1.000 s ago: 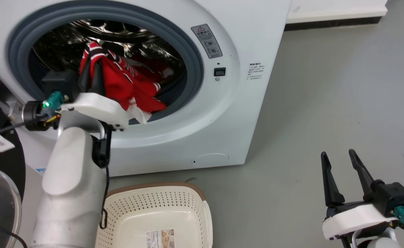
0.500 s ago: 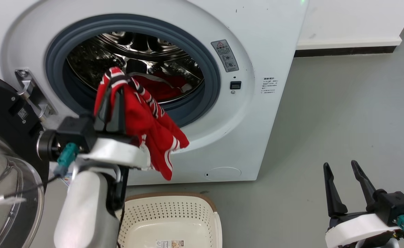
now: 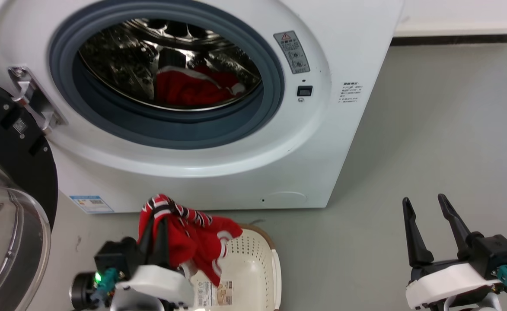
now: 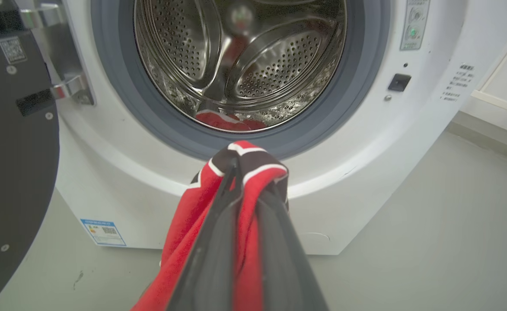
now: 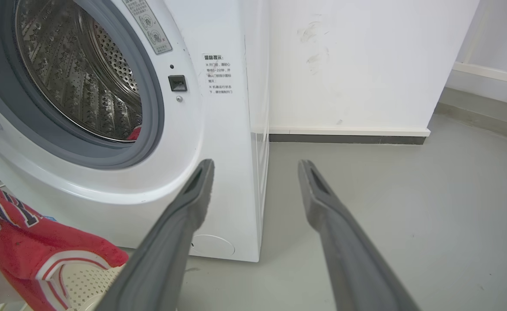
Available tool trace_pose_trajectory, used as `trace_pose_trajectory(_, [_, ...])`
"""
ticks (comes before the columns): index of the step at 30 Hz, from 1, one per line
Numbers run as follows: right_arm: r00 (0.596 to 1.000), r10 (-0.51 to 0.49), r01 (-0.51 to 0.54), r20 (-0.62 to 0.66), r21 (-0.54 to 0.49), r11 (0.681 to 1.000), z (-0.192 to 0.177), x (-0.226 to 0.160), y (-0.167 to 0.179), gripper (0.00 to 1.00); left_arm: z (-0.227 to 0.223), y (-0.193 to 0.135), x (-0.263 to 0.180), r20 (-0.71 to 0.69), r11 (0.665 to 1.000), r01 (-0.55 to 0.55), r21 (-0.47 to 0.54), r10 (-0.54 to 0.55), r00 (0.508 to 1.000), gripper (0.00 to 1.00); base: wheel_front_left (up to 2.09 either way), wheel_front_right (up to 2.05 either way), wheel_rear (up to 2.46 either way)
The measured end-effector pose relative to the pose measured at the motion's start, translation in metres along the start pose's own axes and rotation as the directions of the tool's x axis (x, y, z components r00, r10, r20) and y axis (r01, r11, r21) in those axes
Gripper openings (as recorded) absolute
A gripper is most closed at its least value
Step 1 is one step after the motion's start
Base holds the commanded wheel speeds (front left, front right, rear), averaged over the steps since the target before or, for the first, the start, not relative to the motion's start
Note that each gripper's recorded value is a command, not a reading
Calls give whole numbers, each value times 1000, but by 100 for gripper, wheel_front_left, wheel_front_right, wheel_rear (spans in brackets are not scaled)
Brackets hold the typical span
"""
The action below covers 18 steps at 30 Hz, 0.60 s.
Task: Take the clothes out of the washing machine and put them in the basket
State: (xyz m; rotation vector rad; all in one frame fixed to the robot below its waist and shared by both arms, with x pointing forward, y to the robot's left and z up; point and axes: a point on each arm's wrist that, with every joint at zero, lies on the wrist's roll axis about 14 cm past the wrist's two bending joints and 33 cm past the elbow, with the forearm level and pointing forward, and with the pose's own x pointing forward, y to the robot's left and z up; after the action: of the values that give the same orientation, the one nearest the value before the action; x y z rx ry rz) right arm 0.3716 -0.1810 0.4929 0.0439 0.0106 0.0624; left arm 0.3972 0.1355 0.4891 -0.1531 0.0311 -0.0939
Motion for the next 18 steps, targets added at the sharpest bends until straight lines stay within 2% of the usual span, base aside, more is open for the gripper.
trace_pose_trajectory(8, [999, 30, -30, -40, 5, 1000, -19, 28, 8, 100, -101, 6, -16, -277, 998, -57, -30, 46, 960, 0, 0, 0, 0])
trace_pose_trajectory(18, [993, 47, -46, -108, 11, 999, -60, 65, 9, 100, -196, 21, 8, -510, 992, -121, -18, 95, 855, 0, 0, 0, 0])
